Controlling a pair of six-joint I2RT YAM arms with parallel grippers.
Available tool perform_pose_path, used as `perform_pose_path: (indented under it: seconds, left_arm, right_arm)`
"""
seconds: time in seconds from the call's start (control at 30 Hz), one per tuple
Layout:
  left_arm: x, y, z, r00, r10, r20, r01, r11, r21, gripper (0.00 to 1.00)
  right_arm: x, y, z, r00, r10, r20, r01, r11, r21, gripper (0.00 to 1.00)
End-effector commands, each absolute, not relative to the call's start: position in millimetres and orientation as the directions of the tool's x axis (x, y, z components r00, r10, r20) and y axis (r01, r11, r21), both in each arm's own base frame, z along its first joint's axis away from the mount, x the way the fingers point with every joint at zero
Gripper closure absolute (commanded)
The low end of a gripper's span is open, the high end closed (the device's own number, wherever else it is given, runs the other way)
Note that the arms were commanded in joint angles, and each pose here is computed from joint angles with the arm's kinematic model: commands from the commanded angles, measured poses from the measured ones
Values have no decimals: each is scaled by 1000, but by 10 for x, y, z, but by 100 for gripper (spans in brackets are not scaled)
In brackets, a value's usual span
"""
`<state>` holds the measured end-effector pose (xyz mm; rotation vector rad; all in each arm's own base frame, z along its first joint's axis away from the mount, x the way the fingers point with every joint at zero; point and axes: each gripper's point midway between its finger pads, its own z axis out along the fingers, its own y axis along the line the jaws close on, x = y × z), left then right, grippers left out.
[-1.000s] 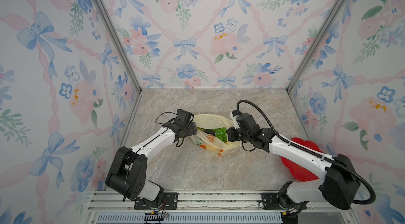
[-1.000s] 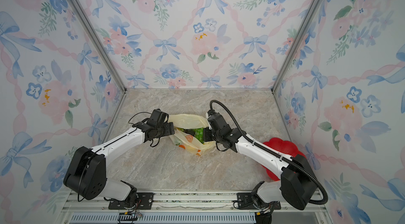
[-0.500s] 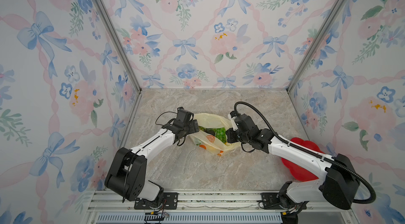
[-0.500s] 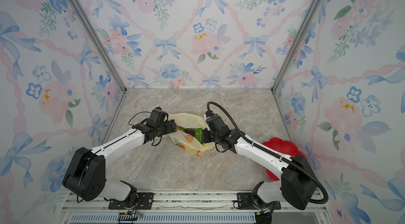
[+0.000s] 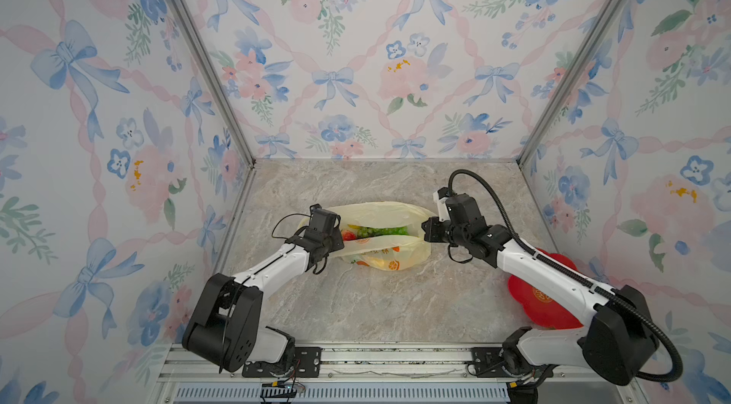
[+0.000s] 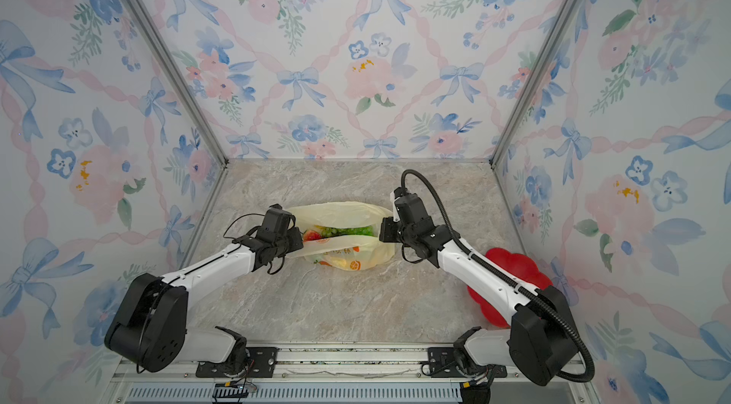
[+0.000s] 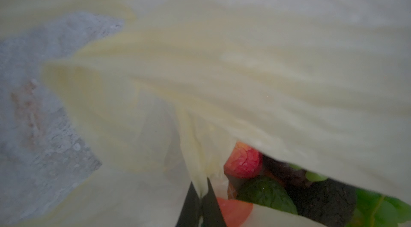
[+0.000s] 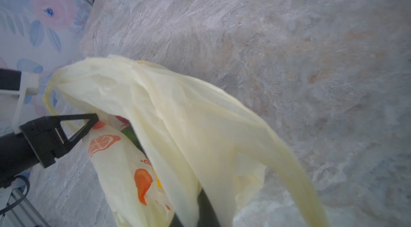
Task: Take fruits out of the plastic bag
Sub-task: Spread open the plastic bag at the center of the table.
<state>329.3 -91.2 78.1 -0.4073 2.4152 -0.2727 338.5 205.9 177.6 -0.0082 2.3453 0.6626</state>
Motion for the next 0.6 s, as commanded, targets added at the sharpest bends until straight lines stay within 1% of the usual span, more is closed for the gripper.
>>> perform_pose_path:
  seconds: [0.0,0.1,0.2,0.27,0.33,0.4,0.43,0.57]
  left_arm:
    - [3218,-706,857,-640,-453,-621,-249,887,-390,100]
    - [3065,-623,801,-625,-474,-621,-252,875,-414,100]
    - [2971,-684,717,-654,-464,-597,-226,873,-432,100]
    - [2933,-741,681,-676,-451,-583,-204,875,-440,100]
    - [2920,-821,696,-688,-417,-594,-168,888,-429,100]
    - [2913,-974,727,-707,-362,-608,-108,904,-413,100]
    - [2912,-1079,745,-721,-330,-609,-72,910,-408,100]
    - [2858,-1453,766,-760,-226,-610,42,919,-393,100]
  right_arm:
    - [3556,1981,1851,-773,326,-545,-128,760,637,100]
    - [3759,1893,1819,-771,417,-481,-81,686,723,100]
    - [3946,1863,1783,-765,471,-439,-47,640,767,100]
    - [4050,1892,1766,-767,490,-415,-36,612,790,100]
    - [4130,1978,1772,-775,488,-402,-45,592,805,100]
    - [4164,2101,1778,-792,452,-412,-71,601,796,100]
    - [4159,2153,1760,-804,421,-419,-77,626,776,97]
    - [4133,2077,1722,-807,354,-472,-60,747,662,52]
